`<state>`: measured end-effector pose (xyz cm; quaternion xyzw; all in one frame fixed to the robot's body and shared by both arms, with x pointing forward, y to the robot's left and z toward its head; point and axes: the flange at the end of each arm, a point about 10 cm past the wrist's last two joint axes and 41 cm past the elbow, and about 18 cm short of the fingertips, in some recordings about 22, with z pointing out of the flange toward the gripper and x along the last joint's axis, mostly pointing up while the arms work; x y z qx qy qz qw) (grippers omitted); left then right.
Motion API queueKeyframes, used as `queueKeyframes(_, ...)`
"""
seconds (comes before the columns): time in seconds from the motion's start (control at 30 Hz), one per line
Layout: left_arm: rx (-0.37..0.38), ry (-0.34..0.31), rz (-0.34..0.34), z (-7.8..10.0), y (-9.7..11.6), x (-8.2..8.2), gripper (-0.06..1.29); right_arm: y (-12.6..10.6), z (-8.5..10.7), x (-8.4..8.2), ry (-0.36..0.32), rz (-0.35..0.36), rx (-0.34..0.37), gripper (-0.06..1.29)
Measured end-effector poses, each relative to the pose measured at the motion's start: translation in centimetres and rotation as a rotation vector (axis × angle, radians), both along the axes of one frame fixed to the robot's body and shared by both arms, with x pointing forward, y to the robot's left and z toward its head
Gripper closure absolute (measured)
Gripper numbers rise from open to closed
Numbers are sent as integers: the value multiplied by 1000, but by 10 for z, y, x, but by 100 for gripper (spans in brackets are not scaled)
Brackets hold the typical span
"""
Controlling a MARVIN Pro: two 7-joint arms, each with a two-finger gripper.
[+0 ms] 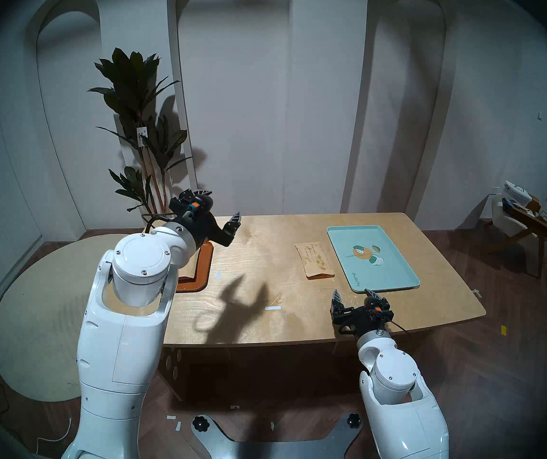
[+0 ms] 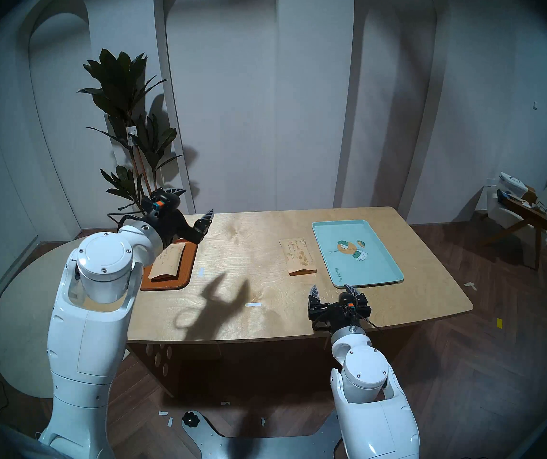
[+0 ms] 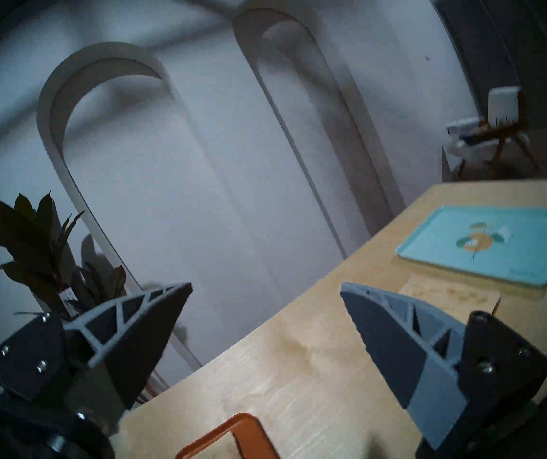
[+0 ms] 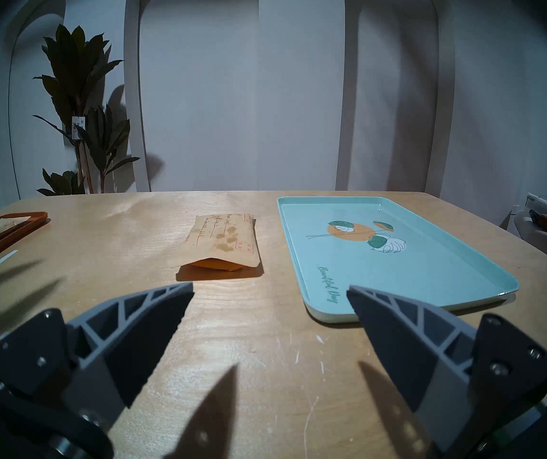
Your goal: Sort the mail into the trays, one tray per recipient
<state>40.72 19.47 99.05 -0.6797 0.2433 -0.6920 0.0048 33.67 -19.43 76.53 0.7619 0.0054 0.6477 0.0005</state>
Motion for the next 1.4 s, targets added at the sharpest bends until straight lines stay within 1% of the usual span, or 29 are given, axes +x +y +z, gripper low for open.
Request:
queueKeyframes(0.03, -45, 6, 11, 4, 0, -2, 3, 0, 0, 0, 0, 0, 0, -2)
queueKeyframes(0.07, -71, 11, 19, 6, 0, -3, 3, 0, 0, 0, 0, 0, 0, -2)
queueKeyframes(0.13, -169, 30, 51, 12, 0, -6, 3, 0, 1, 0, -2, 0, 0, -2)
queueKeyframes(0.17, -202, 38, 65, 14, 0, -7, 3, 0, 1, 0, -3, 0, 0, -2)
queueKeyframes(0.23, -231, 47, 77, 15, 0, -8, 3, 0, 1, 0, -3, 0, 0, -2)
queueKeyframes(0.27, -266, 58, 92, 16, 0, -9, 3, 0, 2, 0, -4, 0, 0, -2)
queueKeyframes(0.33, -308, 70, 113, 18, 0, -10, 3, 0, 2, 0, -5, 0, 0, -2)
queueKeyframes(0.37, -340, 80, 130, 19, -1, -11, 3, 0, 2, 0, -6, 0, 1, -2)
queueKeyframes(0.43, -359, 85, 142, 20, -1, -12, 3, 0, 3, 0, -6, -1, 4, -2)
queueKeyframes(0.5, -400, 93, 170, 22, -3, -13, 3, 0, 4, 1, -7, 2, 20, -2)
queueKeyframes(0.63, -437, 99, 196, 24, -7, -14, 3, -1, 6, 5, -6, 7, 56, -2)
queueKeyframes(0.7, -444, 100, 201, 24, -7, -14, 3, -1, 6, 6, -1, 8, 71, -2)
queueKeyframes(0.83, -464, 102, 211, 25, -10, -15, 3, -1, 9, 11, 17, 14, 145, -2)
queueKeyframes(1.1, -488, 100, 222, 26, -12, -15, 3, -2, 21, 30, 57, 32, 367, -2)
queueKeyframes(1.2, -493, 100, 225, 26, -12, -15, 3, -2, 23, 38, 86, 41, 455, -2)
queueKeyframes(1.23, -495, 100, 227, 26, -12, -15, 3, -2, 23, 41, 102, 46, 494, -2)
queueKeyframes(1.3, -498, 100, 229, 26, -13, -15, 3, -2, 20, 46, 136, 54, 565, -2)
queueKeyframes(1.33, -499, 100, 229, 26, -13, -15, 3, -2, 19, 48, 145, 56, 581, -2)
queueKeyframes(1.37, -500, 101, 230, 26, -13, -15, 3, -2, 17, 50, 166, 60, 621, -2)
queueKeyframes(1.4, -501, 101, 231, 26, -13, -15, 3, -2, 15, 52, 180, 63, 646, -2)
